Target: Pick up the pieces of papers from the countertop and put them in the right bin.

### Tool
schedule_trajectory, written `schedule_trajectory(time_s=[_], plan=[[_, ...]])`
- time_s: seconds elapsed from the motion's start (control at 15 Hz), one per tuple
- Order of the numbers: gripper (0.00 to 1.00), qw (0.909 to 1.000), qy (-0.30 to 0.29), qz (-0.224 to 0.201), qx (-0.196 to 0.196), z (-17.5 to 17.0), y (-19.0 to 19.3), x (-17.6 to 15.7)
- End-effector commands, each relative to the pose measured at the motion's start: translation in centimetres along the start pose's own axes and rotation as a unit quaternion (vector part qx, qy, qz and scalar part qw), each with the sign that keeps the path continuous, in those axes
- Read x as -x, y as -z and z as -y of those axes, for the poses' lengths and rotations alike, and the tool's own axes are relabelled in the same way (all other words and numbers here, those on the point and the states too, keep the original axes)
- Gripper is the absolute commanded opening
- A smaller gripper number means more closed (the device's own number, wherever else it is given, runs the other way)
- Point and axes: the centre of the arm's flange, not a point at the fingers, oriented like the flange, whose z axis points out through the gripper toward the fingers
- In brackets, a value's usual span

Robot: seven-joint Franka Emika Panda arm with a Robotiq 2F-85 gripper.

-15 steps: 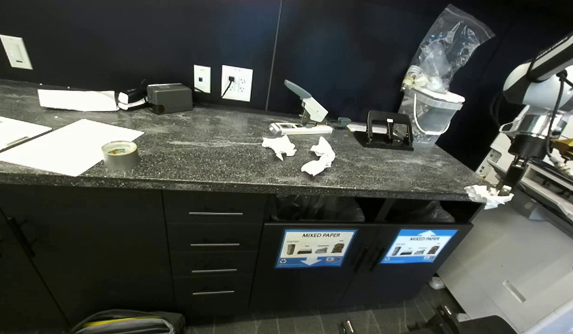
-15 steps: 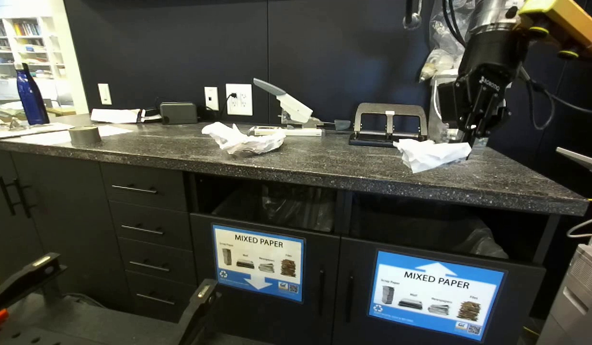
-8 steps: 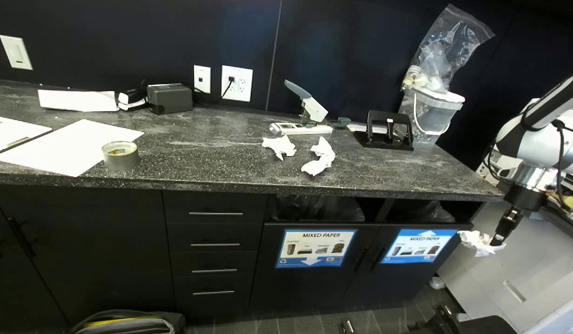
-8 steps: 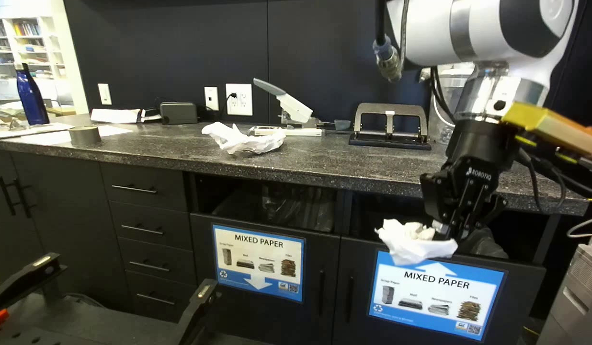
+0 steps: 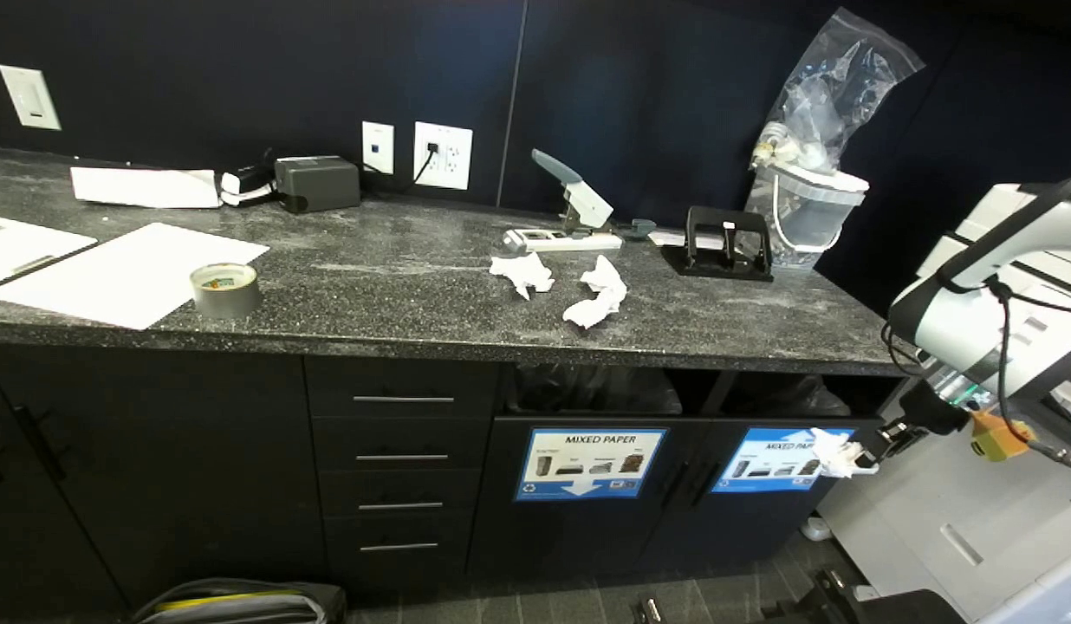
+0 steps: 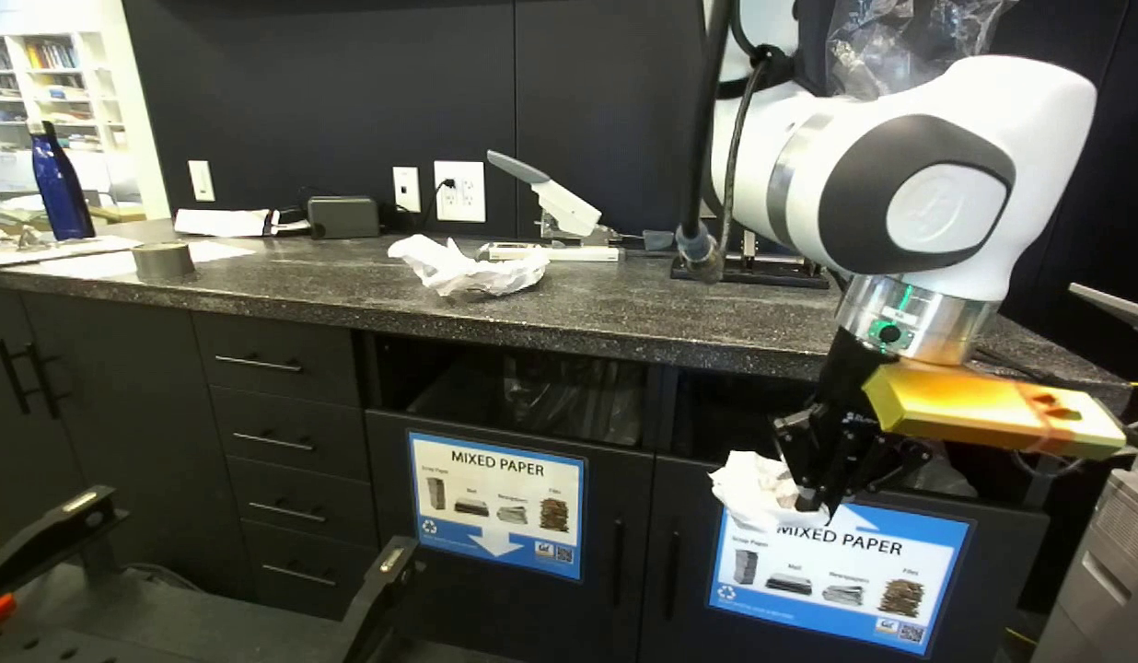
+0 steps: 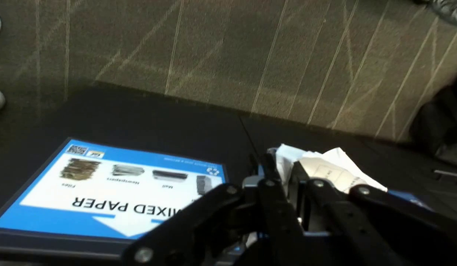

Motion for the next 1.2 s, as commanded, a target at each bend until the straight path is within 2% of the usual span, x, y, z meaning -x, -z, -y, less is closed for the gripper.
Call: schedule_trajectory(time_s=[0.0, 0.2, 0.4, 0.73, 1.13], plan=[[0.12, 0.9949, -0.043, -0.088, 0.026, -1.3, -1.2, -1.2], [0.13, 0.9837, -0.088, -0.152, 0.039, -2.1, -2.1, -2.0], [0.12, 0.9721, -0.108, -0.202, 0.051, -3.2, -3.2, -2.3], [0.13, 0.9582, -0.129, -0.247, 0.065, -5.0, -6.1, -2.9], [0.13, 0.9372, -0.136, -0.313, 0.073, -5.7, -8.4, -4.6]])
